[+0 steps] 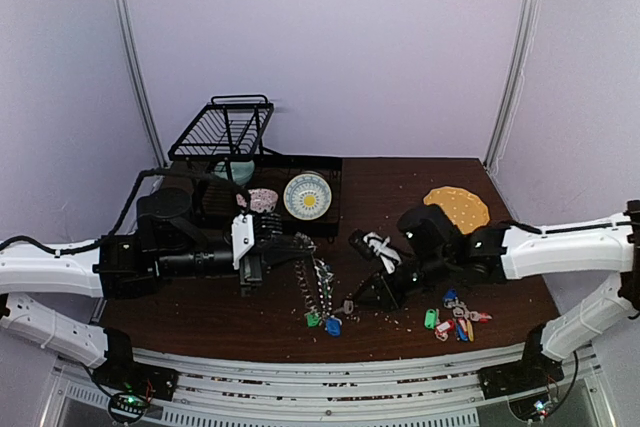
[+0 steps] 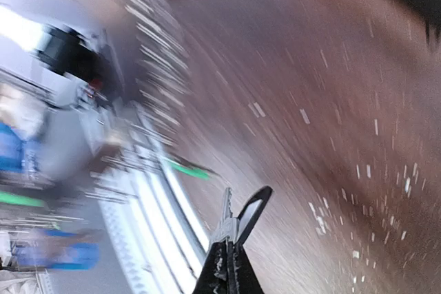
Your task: Put the keys on the keyring
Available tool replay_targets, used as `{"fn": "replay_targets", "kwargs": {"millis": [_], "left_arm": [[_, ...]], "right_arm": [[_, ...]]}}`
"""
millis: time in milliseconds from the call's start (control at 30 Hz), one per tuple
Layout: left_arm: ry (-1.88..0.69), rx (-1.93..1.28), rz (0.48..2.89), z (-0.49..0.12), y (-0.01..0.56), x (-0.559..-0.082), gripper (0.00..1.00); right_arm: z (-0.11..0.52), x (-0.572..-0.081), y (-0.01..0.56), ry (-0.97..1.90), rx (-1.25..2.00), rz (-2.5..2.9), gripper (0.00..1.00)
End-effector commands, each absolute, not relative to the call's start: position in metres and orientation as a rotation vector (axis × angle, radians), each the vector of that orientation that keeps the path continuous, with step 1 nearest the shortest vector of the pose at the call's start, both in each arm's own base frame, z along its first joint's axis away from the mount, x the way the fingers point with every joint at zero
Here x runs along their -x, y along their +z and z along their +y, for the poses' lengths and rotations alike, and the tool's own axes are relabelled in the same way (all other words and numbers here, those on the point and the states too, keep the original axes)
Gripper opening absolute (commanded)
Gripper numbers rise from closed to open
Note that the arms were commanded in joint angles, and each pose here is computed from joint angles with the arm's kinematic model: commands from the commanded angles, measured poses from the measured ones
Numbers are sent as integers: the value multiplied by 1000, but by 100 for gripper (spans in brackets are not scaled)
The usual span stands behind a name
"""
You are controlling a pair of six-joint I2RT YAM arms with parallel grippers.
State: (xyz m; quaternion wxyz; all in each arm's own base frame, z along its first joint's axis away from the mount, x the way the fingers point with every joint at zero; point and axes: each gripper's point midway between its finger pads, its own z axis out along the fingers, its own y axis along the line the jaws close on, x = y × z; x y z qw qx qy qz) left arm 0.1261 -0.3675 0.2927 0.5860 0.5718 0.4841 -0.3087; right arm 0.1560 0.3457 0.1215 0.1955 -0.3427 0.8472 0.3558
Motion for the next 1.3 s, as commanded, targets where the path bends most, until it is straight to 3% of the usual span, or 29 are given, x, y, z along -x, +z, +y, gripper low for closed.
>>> {"fn": "replay_targets", "kwargs": {"millis": [0, 167, 367, 1267], "left_arm": [[-718, -1291, 1051, -368, 320, -123, 0], [-709, -1284, 1055, -368, 321, -125, 0], [-703, -1281, 1067, -368, 319, -127, 0], [-726, -1302, 1050, -369, 319, -121, 0]], "right_arm": [[358, -149, 221, 1153, 1052, 2022, 0], [361, -145, 280, 1149, 1093, 1807, 0], [376, -134, 310, 1120, 1177, 1674, 0], [407, -133, 325, 1113, 1224, 1504, 0]]}}
